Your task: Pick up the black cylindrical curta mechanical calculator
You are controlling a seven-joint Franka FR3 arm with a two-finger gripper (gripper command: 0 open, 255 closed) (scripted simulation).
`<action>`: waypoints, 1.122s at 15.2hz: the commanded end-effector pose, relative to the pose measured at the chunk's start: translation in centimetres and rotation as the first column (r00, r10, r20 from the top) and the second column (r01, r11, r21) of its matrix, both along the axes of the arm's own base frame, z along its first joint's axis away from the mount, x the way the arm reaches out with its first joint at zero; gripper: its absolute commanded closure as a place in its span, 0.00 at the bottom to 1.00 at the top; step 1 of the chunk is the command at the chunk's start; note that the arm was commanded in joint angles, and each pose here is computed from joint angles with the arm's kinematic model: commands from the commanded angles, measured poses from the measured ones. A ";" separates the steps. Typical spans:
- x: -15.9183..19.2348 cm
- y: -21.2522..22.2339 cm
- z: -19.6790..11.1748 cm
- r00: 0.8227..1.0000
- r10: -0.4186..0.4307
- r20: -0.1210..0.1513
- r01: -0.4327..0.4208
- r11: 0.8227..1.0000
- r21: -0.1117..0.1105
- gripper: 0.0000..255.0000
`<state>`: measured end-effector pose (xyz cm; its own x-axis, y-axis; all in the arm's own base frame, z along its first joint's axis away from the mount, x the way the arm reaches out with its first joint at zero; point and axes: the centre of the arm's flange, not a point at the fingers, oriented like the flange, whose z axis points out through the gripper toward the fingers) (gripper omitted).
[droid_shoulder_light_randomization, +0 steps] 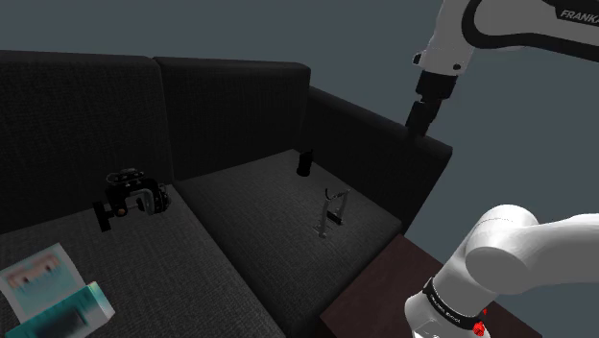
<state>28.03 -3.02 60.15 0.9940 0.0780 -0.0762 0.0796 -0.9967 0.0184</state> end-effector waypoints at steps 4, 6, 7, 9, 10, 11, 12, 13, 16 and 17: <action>3.3 -1.1 -2.1 1.000 0.022 -0.002 -0.022 1.000 0.010 0.00; 5.4 -1.8 -3.5 0.999 0.036 -0.003 -0.036 0.999 0.016 0.00; 6.5 -2.1 -4.2 0.999 0.044 -0.004 -0.044 0.999 0.020 0.00; 8.7 -2.7 -5.6 0.998 0.058 -0.005 -0.058 0.998 0.026 0.00; 9.8 -3.0 -6.3 0.998 0.066 -0.006 -0.065 0.997 0.029 0.00; 10.9 -3.3 -7.0 0.997 0.073 -0.006 -0.073 0.997 0.033 0.00; 12.0 -3.5 -7.7 0.997 0.080 -0.007 -0.080 0.996 0.036 0.00; 13.1 -3.8 -8.4 0.996 0.087 -0.007 -0.087 0.995 0.039 0.00; 16.5 -4.5 -10.5 0.994 0.109 -0.008 -0.109 0.993 0.049 0.00; 17.6 -4.7 -11.3 0.993 0.116 -0.009 -0.116 0.992 0.053 0.00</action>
